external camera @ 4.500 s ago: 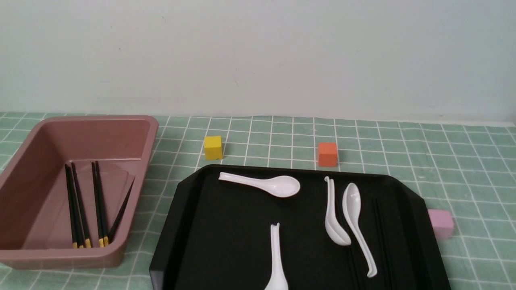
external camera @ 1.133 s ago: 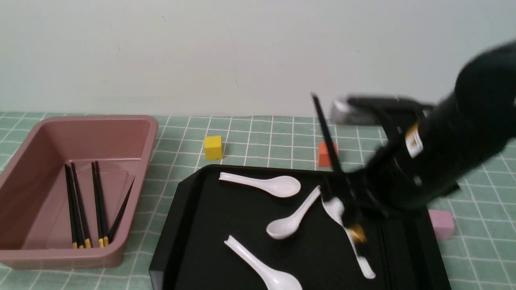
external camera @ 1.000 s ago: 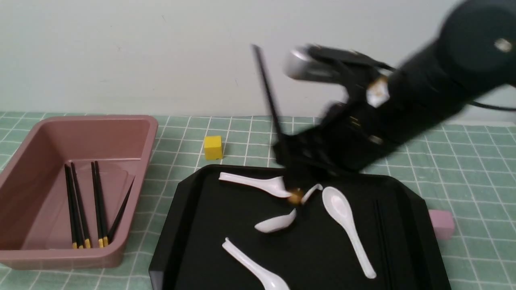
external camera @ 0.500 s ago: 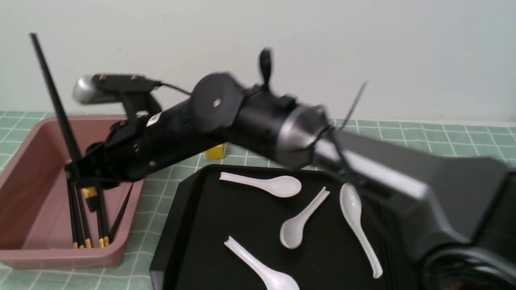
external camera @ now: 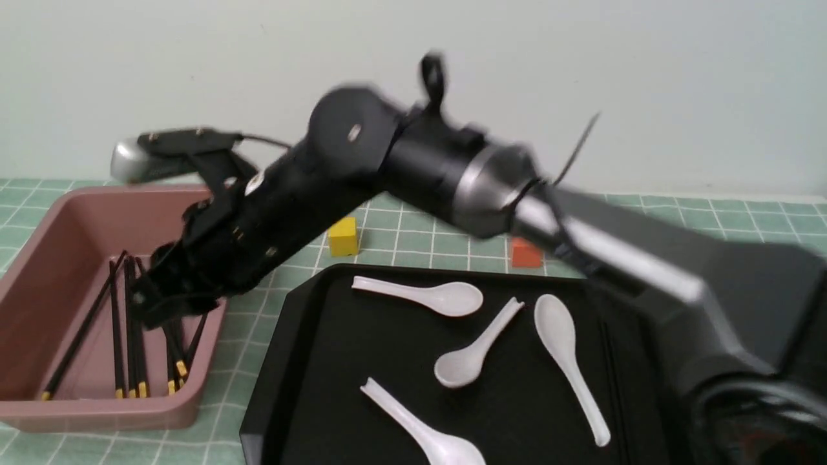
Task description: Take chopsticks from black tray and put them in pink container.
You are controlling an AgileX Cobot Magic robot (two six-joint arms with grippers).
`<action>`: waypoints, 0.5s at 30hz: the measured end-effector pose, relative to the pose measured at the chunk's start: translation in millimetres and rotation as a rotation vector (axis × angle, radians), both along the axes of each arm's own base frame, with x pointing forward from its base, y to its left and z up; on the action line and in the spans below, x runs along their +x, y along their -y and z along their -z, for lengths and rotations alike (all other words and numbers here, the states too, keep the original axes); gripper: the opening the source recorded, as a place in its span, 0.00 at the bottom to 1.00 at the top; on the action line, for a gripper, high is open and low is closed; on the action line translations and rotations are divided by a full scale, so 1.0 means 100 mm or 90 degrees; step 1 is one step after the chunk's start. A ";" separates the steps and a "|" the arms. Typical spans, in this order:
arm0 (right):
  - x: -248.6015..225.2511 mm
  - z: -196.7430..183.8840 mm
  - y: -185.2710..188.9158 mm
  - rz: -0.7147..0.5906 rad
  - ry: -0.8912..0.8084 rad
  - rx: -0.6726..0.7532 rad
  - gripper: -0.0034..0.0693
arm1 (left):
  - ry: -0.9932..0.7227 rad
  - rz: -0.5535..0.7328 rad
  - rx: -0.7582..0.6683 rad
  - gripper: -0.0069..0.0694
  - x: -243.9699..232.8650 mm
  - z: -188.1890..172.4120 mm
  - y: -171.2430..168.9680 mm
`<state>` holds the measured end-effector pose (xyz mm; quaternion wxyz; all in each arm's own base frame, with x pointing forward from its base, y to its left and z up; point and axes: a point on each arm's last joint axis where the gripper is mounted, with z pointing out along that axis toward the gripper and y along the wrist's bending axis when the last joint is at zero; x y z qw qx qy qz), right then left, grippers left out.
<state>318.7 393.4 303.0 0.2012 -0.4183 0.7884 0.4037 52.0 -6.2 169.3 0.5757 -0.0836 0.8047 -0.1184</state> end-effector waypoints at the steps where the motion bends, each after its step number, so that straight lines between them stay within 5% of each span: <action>1: -0.05 -0.21 0.16 -0.017 0.000 -0.017 0.23 | 0.000 0.000 0.000 0.19 0.00 0.00 0.00; 5: -0.19 -0.98 0.76 0.023 0.057 -0.038 0.04 | 0.000 0.000 0.000 0.20 0.00 0.00 0.00; 15: -1.20 -2.23 2.29 0.294 0.293 -0.092 0.03 | 0.000 0.000 0.000 0.21 0.00 0.00 0.00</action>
